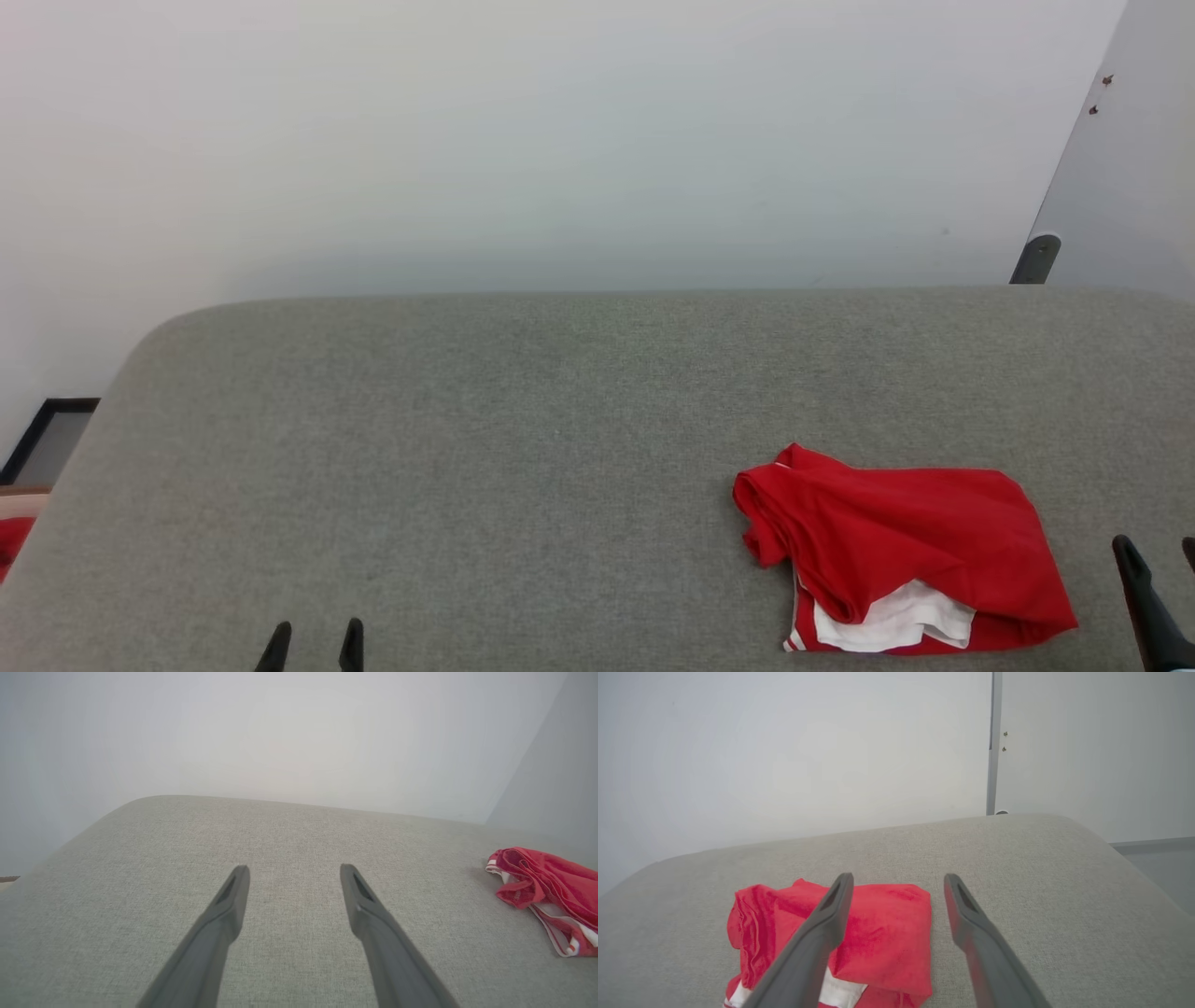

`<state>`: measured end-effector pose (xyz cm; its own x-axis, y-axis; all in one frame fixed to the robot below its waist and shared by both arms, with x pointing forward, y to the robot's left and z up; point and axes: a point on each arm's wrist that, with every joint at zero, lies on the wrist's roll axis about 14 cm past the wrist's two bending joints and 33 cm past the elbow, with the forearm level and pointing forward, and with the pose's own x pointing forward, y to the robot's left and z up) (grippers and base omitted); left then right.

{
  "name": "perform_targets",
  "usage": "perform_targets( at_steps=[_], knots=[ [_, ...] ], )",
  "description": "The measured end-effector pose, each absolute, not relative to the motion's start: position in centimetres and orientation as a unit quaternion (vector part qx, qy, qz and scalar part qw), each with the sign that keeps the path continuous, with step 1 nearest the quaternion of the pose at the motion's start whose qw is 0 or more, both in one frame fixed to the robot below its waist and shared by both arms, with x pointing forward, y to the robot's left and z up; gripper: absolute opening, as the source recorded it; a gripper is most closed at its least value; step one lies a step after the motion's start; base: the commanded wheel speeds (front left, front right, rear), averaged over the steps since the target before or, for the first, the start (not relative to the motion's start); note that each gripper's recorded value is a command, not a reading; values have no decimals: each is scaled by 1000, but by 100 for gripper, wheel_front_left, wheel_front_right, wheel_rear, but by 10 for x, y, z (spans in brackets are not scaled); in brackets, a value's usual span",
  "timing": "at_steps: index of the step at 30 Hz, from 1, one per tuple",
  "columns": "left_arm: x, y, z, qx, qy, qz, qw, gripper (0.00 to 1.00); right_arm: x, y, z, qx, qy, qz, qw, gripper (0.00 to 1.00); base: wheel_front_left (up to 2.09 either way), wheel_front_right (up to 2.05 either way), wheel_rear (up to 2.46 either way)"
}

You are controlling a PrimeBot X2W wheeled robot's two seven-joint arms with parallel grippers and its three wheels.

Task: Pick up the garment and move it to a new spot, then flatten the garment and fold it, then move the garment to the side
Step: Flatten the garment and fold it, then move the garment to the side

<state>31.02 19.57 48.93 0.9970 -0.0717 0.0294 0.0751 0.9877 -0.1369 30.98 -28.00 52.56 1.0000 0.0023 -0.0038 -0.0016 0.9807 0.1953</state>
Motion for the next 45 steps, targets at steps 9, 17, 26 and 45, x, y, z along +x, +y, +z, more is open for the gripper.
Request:
perform_targets(
  at_steps=[9, 17, 26, 45],
  knots=[
    [308, 193, 492, -72, -13, -38, 997, 100, 308, -269, 538, 99, -5, 4, 995, 100, 0, 0, 0],
    [309, 193, 493, -75, -15, -37, 996, 100, 307, -264, 540, 102, -5, 3, 995, 100, 0, 0, 0],
    [309, 194, 494, -77, -17, -34, 996, 100, 306, -262, 547, 102, -19, 1, 995, 100, 0, 0, 0],
    [311, 198, 499, -80, -26, -27, 996, 100, 307, -261, 559, 60, -81, -8, 995, 100, 0, 0, 0]
  ],
)
